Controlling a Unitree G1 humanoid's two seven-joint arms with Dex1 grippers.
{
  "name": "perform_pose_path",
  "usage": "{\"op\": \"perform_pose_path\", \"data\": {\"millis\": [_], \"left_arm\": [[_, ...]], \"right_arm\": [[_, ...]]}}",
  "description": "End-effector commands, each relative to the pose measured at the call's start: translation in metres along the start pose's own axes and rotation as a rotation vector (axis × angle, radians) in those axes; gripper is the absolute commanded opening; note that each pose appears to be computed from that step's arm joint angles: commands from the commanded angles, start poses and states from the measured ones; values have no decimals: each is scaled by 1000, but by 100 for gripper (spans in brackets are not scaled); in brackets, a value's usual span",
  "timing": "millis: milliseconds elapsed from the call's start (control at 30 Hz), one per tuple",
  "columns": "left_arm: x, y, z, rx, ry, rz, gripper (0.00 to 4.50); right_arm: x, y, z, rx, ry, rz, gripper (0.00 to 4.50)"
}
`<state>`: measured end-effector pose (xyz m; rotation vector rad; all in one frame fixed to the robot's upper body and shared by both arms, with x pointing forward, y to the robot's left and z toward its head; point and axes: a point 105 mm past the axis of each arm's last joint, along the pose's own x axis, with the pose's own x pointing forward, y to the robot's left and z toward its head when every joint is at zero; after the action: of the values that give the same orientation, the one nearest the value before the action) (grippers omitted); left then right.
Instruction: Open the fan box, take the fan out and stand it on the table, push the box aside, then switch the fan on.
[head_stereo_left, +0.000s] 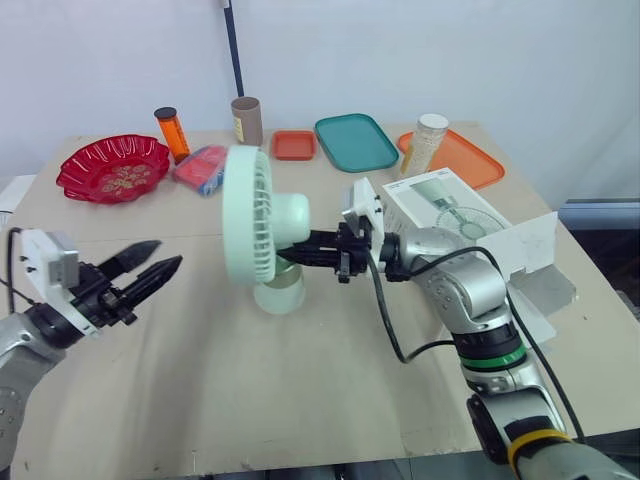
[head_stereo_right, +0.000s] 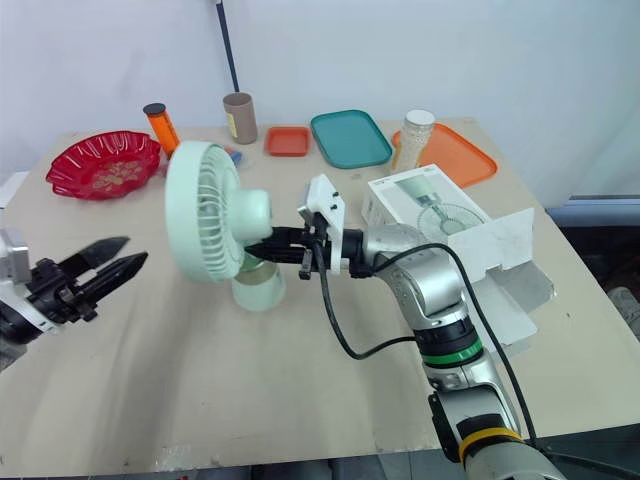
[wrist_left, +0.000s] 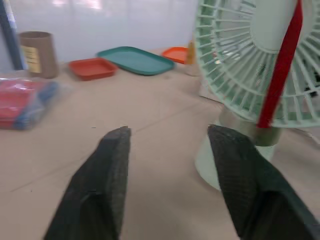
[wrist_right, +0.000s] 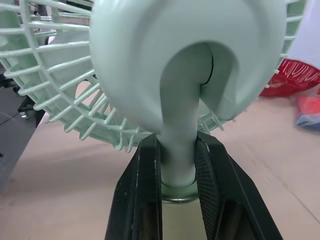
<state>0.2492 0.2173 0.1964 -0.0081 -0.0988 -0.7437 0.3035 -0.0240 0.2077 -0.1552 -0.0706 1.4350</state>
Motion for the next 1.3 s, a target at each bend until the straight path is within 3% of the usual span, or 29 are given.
{"op": "perform_pose_path", "data": {"millis": [33, 167, 500, 700, 1300], "left_arm": [[9, -17, -12, 61, 61, -145, 132], [20, -29, -30, 38, 88, -234, 2], [50, -38, -68, 47, 131, -268, 2], [57, -45, -78, 44, 148, -299, 2], [64, -60, -95, 17, 187, -398, 2]], "right_arm": [[-9, 10, 20, -67, -46, 31, 34], [-15, 15, 14, -52, -27, 36, 34], [-24, 33, -3, -2, 0, 75, 34], [-23, 34, -20, -11, 52, 70, 34], [-21, 34, -27, -27, 66, 54, 34]]}}
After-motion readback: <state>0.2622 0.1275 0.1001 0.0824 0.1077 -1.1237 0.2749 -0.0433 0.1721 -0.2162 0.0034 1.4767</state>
